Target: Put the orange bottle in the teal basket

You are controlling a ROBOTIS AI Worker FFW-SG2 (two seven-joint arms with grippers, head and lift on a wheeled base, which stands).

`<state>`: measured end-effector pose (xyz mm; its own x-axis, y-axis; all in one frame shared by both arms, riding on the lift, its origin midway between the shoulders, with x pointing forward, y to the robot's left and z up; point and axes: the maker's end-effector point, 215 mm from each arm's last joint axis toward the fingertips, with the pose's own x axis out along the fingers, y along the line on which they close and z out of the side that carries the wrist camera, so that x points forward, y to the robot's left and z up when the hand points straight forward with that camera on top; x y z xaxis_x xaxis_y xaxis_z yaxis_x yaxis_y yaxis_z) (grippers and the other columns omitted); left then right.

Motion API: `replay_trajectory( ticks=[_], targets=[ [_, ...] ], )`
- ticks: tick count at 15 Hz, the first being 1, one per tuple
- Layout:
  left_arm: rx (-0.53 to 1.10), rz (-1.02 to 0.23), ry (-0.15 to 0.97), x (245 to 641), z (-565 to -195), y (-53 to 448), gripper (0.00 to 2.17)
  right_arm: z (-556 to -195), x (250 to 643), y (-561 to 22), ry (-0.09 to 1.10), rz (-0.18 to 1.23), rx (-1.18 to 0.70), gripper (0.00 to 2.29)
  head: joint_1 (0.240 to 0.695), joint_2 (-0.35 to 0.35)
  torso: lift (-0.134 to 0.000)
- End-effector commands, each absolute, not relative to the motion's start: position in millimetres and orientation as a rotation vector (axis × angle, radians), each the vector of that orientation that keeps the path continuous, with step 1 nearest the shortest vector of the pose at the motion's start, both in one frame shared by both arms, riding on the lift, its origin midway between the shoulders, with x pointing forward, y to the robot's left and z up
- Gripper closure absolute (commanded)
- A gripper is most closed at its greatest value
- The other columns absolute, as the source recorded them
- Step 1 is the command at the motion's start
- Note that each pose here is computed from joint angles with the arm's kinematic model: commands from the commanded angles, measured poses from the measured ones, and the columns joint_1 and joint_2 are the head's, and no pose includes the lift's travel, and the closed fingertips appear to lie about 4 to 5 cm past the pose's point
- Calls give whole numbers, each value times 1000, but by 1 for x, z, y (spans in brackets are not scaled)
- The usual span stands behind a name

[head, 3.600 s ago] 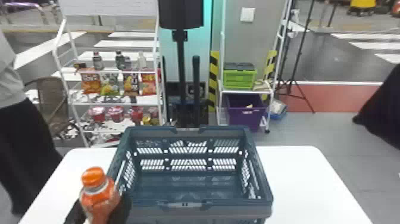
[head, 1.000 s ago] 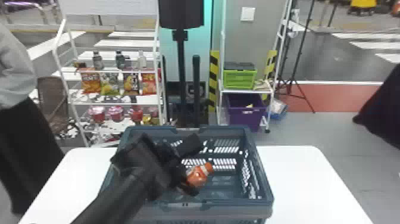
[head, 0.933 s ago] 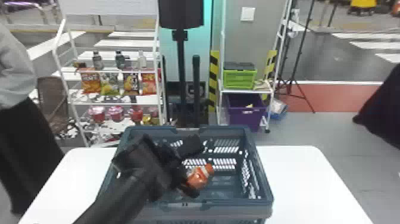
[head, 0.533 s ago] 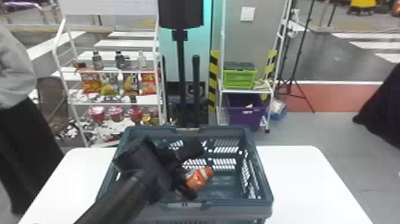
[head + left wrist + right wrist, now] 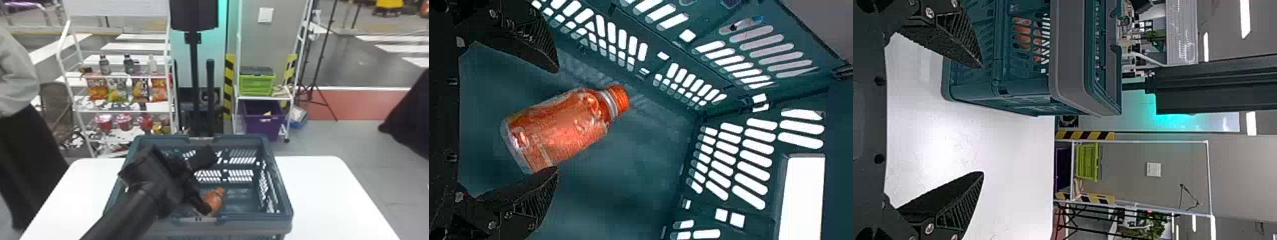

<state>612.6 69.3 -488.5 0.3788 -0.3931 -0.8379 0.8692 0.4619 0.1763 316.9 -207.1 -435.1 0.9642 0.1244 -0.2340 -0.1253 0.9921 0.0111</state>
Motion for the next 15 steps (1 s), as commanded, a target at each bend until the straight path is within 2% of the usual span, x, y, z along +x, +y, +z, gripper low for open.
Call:
replay_trajectory(
  ticks=[1, 5, 10, 15],
  targets=[
    [642, -869, 792, 615, -474, 73, 238, -436, 317, -208, 238, 126, -4, 130, 499, 0, 0],
    [557, -815, 760, 619, -442, 83, 238, -435, 318, -208, 235, 125, -6, 130, 499, 0, 0],
    [384, -725, 688, 613, -382, 105, 238, -433, 316, -211, 235, 123, -9, 130, 499, 0, 0],
    [180, -593, 593, 583, -337, 145, 174, -428, 316, -213, 226, 126, -13, 130, 499, 0, 0]
  ],
)
